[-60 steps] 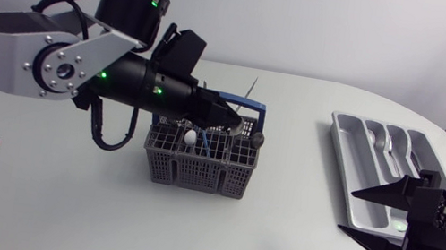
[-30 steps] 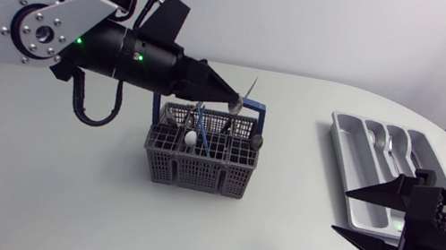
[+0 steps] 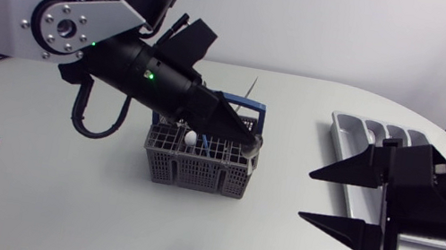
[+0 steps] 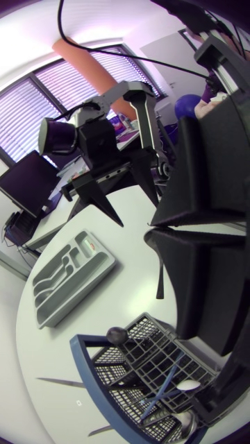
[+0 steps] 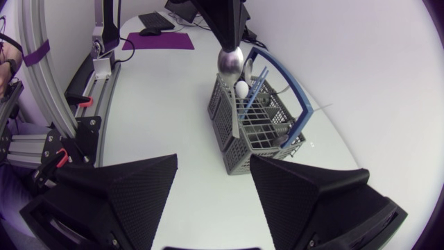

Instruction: Sort the cutlery from the basket into the organizer compartments.

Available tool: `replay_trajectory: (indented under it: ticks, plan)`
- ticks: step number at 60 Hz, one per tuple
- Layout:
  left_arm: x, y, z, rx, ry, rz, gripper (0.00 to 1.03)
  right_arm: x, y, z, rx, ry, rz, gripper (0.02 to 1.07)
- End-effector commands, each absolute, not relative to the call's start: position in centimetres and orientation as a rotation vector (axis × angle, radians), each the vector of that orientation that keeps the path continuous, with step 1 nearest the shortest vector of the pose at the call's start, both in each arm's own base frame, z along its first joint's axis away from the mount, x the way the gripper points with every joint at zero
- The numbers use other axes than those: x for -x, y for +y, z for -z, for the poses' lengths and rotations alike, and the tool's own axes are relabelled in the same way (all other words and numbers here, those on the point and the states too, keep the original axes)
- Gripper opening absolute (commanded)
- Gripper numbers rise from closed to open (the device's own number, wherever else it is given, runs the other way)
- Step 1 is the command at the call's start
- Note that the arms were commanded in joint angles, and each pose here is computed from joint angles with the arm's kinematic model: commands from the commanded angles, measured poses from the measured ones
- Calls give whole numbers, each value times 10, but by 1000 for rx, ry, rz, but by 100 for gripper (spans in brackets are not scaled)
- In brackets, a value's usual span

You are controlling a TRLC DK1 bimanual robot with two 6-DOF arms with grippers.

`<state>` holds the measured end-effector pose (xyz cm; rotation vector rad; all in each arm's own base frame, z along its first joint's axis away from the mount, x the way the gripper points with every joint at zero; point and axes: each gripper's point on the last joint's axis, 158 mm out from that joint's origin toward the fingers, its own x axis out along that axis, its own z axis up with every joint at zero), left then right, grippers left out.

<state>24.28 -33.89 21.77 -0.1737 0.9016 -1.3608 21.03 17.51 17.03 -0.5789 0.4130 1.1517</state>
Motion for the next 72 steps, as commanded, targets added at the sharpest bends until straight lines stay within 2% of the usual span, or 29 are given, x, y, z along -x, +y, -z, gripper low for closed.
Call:
replay_trajectory:
  ticks: [1,14,21,45,52,66,72]
  plan:
    - [-228,-350,-224,138,881,1447,3,-207,187,-176,544,430,-1187,78]
    - [-192,-359,-225,139,936,1601,3,-200,209,-170,533,441,-1262,78]
    - [-185,-361,-220,123,968,1620,3,-198,215,-171,519,444,-1296,76]
    - [-180,-360,-221,150,998,1656,3,-179,233,-171,509,450,-1397,28]
    - [-181,-359,-221,152,999,1655,3,-174,234,-167,505,470,-1413,17]
    - [-181,-359,-222,154,1002,1653,3,-170,234,-163,495,488,-1433,8]
    - [-182,-359,-222,156,1002,1653,3,-170,234,-162,493,493,-1432,8]
